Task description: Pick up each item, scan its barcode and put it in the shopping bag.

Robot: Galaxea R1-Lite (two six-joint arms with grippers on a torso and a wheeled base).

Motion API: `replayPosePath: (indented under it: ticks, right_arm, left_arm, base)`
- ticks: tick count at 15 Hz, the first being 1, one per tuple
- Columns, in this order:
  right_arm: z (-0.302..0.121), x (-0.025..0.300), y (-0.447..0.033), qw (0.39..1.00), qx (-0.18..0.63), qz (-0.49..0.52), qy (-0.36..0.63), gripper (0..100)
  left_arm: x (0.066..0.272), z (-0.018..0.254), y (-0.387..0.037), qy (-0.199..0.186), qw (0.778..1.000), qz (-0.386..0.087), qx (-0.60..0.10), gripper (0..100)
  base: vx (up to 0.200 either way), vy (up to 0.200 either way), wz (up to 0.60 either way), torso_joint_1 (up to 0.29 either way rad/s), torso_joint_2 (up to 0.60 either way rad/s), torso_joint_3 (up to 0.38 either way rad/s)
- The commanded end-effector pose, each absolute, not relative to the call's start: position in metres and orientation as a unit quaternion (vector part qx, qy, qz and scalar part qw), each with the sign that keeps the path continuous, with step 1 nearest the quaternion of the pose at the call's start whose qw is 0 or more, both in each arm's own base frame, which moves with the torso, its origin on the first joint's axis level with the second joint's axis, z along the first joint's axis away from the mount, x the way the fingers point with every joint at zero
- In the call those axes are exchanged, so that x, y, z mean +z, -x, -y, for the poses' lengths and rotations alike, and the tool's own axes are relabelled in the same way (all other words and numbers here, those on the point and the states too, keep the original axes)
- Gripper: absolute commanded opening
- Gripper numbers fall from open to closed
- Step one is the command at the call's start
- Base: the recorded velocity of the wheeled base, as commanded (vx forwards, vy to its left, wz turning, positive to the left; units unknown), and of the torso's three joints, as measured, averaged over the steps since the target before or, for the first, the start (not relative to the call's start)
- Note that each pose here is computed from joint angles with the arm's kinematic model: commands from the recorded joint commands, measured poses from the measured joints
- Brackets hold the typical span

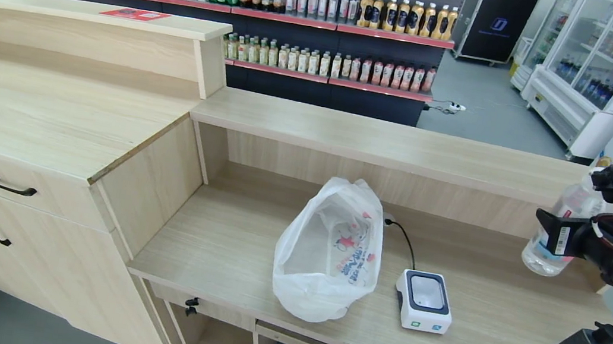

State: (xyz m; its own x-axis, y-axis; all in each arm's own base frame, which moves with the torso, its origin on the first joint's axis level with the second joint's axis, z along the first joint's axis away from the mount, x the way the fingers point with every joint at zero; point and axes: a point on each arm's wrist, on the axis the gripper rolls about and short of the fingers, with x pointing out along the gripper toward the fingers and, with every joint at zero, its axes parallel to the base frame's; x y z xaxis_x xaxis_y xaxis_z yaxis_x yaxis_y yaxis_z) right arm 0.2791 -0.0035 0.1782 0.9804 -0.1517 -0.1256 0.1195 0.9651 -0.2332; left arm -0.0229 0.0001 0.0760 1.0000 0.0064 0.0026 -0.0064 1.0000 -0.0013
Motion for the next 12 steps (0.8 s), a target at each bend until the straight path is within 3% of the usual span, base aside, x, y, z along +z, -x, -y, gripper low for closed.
replayPosePath:
  ticks: [1,2,5,12]
  right_arm:
    - [-0.005,0.160,-0.302,0.988,-0.052,-0.085,0.119,0]
    - [-0.012,0.155,-0.312,0.989,-0.040,-0.074,0.123,0]
    - [-0.015,0.124,-0.331,0.990,0.038,-0.079,0.113,0]
    - [-0.016,0.078,-0.356,0.990,0.061,-0.094,0.090,0]
  left_arm:
    - [0.076,0.000,0.023,0.001,1.000,0.002,0.004,100]
    - [0.076,0.000,0.023,0.001,1.000,0.001,0.004,100]
    - [0.076,0.000,0.023,0.001,1.000,0.001,0.004,100]
    - [0.076,0.000,0.023,0.001,1.000,0.001,0.004,100]
  base:
    - [0.000,0.000,0.60,-0.002,0.00,0.007]
    - [0.000,0.000,0.60,0.002,0.00,0.002]
    - [0.000,0.000,0.00,0.000,0.00,0.000]
    - [0.000,0.000,0.00,0.000,0.00,0.000]
